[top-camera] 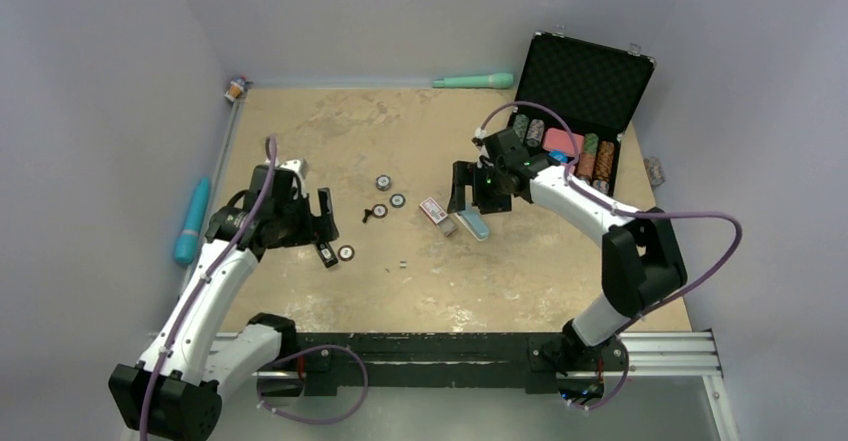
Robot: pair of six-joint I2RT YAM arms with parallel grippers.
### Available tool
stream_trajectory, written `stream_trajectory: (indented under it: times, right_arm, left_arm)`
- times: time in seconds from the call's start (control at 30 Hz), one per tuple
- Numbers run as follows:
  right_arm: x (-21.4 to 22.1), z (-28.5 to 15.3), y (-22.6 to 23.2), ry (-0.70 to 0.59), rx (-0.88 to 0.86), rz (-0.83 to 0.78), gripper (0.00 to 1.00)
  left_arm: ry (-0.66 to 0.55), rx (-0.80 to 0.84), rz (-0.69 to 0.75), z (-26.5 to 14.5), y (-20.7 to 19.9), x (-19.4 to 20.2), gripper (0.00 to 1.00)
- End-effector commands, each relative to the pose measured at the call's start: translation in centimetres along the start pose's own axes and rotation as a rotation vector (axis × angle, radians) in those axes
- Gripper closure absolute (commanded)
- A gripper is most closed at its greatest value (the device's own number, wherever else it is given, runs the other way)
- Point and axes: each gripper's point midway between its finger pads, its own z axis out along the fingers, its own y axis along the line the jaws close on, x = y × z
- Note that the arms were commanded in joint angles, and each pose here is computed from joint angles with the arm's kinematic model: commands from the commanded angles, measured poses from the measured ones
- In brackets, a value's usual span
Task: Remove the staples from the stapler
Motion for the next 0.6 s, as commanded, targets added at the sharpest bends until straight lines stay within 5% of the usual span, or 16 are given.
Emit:
stream_trajectory:
  times: [0.0, 0.33, 0.47, 0.57]
  right_arm:
    - [-1.3, 1.4, -1.6, -0.037, 0.073, -0.022, 0.11]
    - [-0.7, 4.1, -3.5, 0.011, 0.140, -0.031, 0.20]
    - [-0.3, 4.3, -3.7, 0.016, 0.142, -0.021, 0.31]
    - [-0.1, 4.2, -4.0, 0.011, 0.149, -0.017, 0.52]
  left_arm:
    - [-0.026, 0.012, -0.008, -1.0, 0.1, 0.5, 0.00]
    - [-0.044, 0.043, -0.041, -2.4, -0.7, 2.2, 0.01]
    - [-0.045, 0.040, -0.019, -2.2, -0.8, 2.0, 0.02]
    - [-0.036, 0.036, -0.012, -2.1, -0.8, 2.0, 0.03]
